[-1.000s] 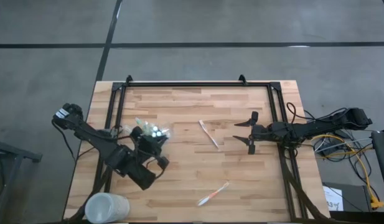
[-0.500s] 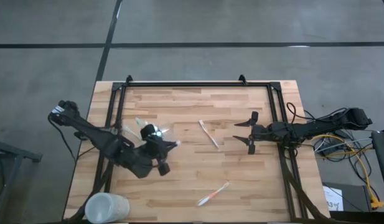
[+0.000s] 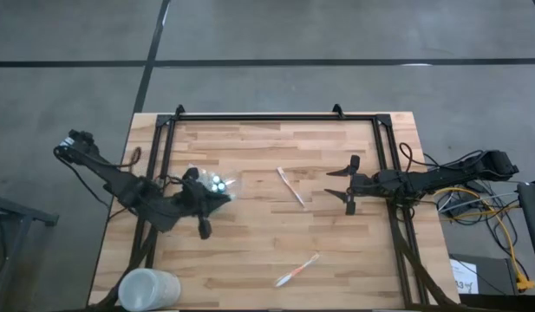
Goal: Pick & Place toothbrushing station
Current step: Put the green toothbrush into the transparent organizer
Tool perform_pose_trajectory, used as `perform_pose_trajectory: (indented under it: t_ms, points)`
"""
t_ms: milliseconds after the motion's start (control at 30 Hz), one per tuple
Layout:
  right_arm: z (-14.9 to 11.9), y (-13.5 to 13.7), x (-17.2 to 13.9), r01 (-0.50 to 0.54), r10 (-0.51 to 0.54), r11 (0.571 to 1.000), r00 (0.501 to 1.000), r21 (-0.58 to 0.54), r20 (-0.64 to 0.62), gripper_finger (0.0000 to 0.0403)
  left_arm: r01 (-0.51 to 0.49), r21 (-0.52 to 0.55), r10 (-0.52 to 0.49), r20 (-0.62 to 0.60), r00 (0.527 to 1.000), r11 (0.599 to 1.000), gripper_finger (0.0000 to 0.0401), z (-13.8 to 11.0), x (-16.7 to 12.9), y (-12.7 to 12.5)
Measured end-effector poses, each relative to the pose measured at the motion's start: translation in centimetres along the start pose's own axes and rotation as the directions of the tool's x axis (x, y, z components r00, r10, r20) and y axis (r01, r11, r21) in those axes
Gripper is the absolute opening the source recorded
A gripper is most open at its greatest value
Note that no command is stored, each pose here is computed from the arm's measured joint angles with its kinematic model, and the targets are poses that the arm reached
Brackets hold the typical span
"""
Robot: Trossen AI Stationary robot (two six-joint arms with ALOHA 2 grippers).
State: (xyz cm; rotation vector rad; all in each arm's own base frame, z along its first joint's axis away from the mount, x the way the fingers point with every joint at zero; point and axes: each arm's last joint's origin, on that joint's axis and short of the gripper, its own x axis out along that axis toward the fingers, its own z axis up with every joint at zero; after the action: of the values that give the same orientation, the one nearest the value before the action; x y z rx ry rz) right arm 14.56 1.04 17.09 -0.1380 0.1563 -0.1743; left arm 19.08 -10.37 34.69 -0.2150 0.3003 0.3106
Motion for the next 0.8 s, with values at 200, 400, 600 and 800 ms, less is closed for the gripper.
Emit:
perform_pose_trajectory:
  t_ms: [200,400,600,800]
  points:
    - [0.0,0.0,0.0,0.000,0.000,1.000,1.000,0.000,0.000,0.0244,0.061,-0.057,-0.057,0.057,0.997,0.997,0.0014,-2.2,-1.7,2.5]
    - [0.0,0.0,0.0,0.000,0.000,1.000,1.000,0.000,0.000,0.0244,-0.009,-0.037,0.013,0.110,0.994,0.999,0.0014,-3.5,-2.0,4.1]
    - [0.0,0.0,0.0,0.000,0.000,1.000,1.000,0.000,0.000,0.0244,-0.181,-0.007,0.179,0.182,0.967,0.984,0.0014,-4.9,-1.8,5.2]
    - [0.0,0.0,0.0,0.000,0.000,1.000,1.000,0.000,0.000,0.0244,-0.246,-0.070,0.255,0.195,0.947,0.967,0.0014,-7.0,-1.4,6.2]
